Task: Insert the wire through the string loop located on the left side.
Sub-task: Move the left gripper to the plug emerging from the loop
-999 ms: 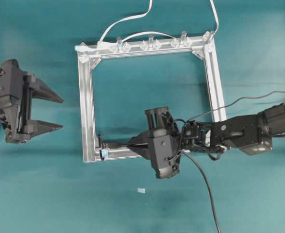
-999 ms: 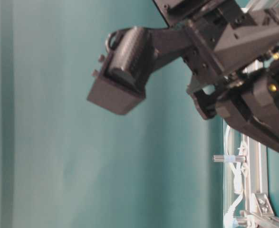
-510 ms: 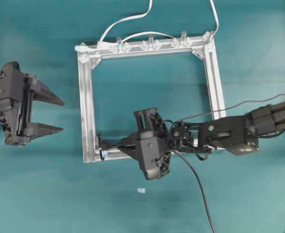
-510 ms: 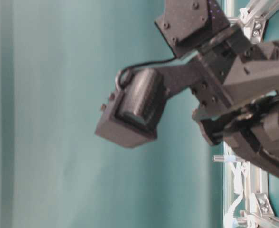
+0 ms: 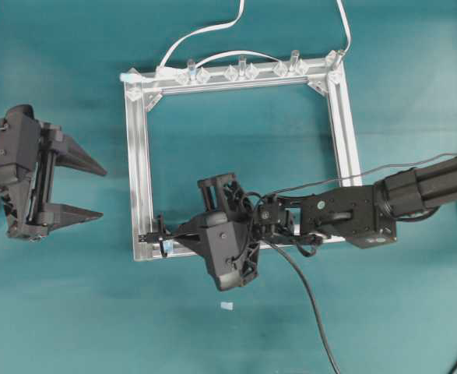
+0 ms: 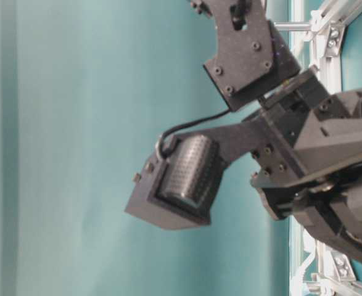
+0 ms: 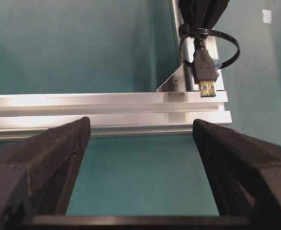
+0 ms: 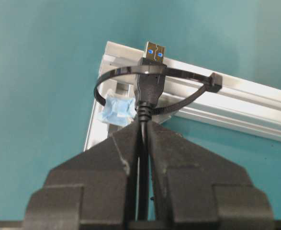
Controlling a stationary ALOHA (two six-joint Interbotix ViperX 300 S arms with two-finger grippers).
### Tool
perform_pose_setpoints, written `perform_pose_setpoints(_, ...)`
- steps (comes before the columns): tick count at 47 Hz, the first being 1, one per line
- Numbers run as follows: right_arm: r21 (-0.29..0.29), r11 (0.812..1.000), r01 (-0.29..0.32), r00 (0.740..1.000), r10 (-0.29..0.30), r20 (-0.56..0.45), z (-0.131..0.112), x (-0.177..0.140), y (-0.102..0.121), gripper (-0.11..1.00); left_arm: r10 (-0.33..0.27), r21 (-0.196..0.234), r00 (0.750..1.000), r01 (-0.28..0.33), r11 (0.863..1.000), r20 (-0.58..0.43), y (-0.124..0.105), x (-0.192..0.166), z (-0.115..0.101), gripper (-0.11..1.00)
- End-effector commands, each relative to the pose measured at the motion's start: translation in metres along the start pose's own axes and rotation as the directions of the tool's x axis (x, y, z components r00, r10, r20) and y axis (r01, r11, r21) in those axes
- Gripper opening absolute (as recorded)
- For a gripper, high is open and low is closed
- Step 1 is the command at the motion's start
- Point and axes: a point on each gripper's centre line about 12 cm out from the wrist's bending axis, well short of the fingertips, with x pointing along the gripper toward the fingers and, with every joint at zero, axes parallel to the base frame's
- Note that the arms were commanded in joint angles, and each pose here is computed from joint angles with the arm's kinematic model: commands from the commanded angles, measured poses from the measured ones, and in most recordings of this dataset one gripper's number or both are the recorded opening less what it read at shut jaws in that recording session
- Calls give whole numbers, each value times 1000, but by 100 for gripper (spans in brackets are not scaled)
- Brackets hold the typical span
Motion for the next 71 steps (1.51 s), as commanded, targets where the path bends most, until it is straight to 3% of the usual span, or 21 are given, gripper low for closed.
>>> perform_pose_setpoints(1, 1, 1000, 4, 999, -4, 49, 19, -1, -2, 7, -11, -2, 1000, 11, 1000, 26, -3, 0, 10, 87)
perform_pose_setpoints(28, -10, 1000, 5, 998, -5, 57, 21, 1, -2, 7, -23, 2, 999, 23, 1000, -35, -10, 2, 20, 87)
perform_pose_setpoints(40, -24, 1000, 3, 998, -2, 59, 21, 1, -2, 7, -47, -66, 994, 41, 997, -97, -21, 14, 17, 87)
perform_pose_setpoints(52, -24, 1000, 2, 998, -1, 61, 22, 1, -2, 7, -83, -33, 978, 78, 996, -190, -43, 46, 15, 87)
perform_pose_setpoints(71, -24, 1000, 2, 998, -1, 61, 22, 1, -2, 7, -71, -24, 965, 67, 997, -254, -52, 87, 16, 87)
